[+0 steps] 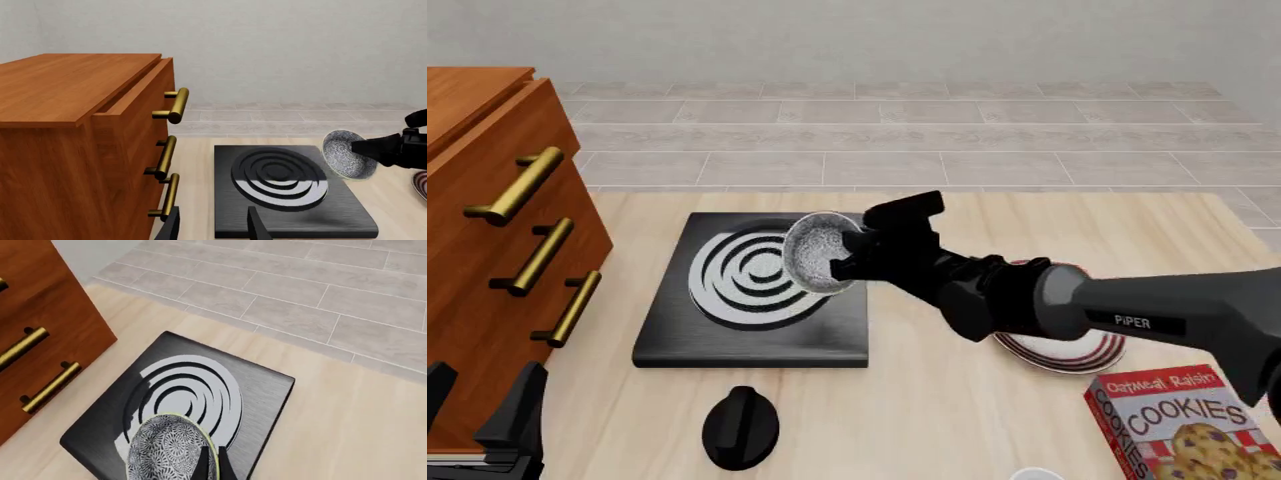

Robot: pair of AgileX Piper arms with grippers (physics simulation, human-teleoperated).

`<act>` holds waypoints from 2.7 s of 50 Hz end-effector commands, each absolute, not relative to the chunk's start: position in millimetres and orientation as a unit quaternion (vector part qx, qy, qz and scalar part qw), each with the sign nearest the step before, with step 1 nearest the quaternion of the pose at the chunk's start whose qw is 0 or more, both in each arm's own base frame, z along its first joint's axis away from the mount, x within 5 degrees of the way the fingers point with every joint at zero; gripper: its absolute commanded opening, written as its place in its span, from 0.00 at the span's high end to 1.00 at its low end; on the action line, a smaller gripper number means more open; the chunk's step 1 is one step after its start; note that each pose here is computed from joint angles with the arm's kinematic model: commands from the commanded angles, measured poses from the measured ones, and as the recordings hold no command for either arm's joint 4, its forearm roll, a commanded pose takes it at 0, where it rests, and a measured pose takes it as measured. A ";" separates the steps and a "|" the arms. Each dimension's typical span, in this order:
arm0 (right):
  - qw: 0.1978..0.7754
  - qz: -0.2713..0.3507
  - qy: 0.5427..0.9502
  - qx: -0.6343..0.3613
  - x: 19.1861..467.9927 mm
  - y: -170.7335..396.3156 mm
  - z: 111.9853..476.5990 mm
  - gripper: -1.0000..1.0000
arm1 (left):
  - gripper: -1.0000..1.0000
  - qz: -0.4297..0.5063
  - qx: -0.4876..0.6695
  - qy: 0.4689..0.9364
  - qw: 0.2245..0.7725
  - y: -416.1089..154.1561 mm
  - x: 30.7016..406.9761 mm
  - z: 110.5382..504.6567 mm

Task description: Pick the akita bowl on the stove and place it on the plate.

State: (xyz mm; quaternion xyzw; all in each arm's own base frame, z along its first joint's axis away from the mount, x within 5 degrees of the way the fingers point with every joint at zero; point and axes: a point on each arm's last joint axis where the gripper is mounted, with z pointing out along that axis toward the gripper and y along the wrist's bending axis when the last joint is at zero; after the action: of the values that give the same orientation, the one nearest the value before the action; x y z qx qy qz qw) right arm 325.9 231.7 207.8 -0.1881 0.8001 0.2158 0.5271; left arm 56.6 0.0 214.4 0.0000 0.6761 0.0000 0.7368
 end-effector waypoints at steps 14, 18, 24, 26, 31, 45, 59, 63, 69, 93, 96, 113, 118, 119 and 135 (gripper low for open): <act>0.552 0.182 0.806 -0.115 326.0 161.6 223.9 1.00 | 0.00 0.000 0.000 0.676 0.737 0.0 56.6 214.4; 0.552 0.169 0.809 -0.107 325.3 148.7 222.4 1.00 | 0.00 0.000 0.000 0.676 0.737 0.0 56.6 214.4; 0.554 0.154 0.814 -0.085 327.4 128.8 222.3 1.00 | 0.00 0.000 0.000 0.676 0.737 0.0 56.6 214.4; 0.553 0.148 0.815 -0.084 327.0 124.4 219.5 1.00 | 0.00 0.000 0.000 0.676 0.737 0.0 56.6 214.4; 0.547 0.138 0.823 -0.064 322.4 108.8 211.8 1.00 | 0.00 0.000 0.000 0.676 0.737 0.0 56.6 214.4; 0.552 0.096 0.828 -0.005 303.6 54.5 204.9 1.00 | 0.00 0.000 0.000 0.676 0.737 0.0 56.6 214.4; 0.556 0.070 0.828 0.036 276.0 22.8 195.3 1.00 | 0.00 0.000 0.000 0.676 0.737 0.0 56.6 214.4; 0.556 0.060 0.828 0.044 272.5 14.8 192.2 1.00 | 0.00 0.000 0.000 0.676 0.737 0.0 56.6 214.4; 0.556 0.052 0.828 0.060 268.2 5.7 189.2 1.00 | 0.00 0.000 0.000 0.676 0.737 0.0 56.6 214.4; 0.525 0.025 0.849 0.058 273.1 -5.7 151.1 1.00 | 0.00 0.000 0.000 0.676 0.737 0.0 56.6 214.4; 0.521 0.018 0.852 0.050 276.4 -7.0 150.5 1.00 | 0.00 0.000 0.000 0.676 0.737 0.0 56.6 214.4; 0.506 0.007 0.861 0.047 283.5 -11.8 140.5 1.00 | 0.00 0.000 0.000 0.676 0.737 0.0 56.6 214.4; 0.500 0.005 0.864 0.046 285.9 -12.4 137.9 1.00 | 0.00 0.000 0.000 0.676 0.737 0.0 56.6 214.4; 0.500 0.005 0.864 0.046 285.9 -12.4 137.9 1.00 | 0.00 0.000 0.000 0.676 0.737 0.0 56.6 214.4; 0.490 -0.005 0.871 0.040 285.7 -15.9 128.4 1.00 | 0.00 0.000 0.000 0.676 0.737 0.0 56.6 214.4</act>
State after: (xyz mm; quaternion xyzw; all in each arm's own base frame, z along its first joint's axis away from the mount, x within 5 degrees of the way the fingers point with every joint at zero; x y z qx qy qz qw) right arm 284.2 -14.0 131.7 0.0399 0.8691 -0.0013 0.4931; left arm 56.6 0.0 214.4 0.0000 0.6761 0.0000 0.7368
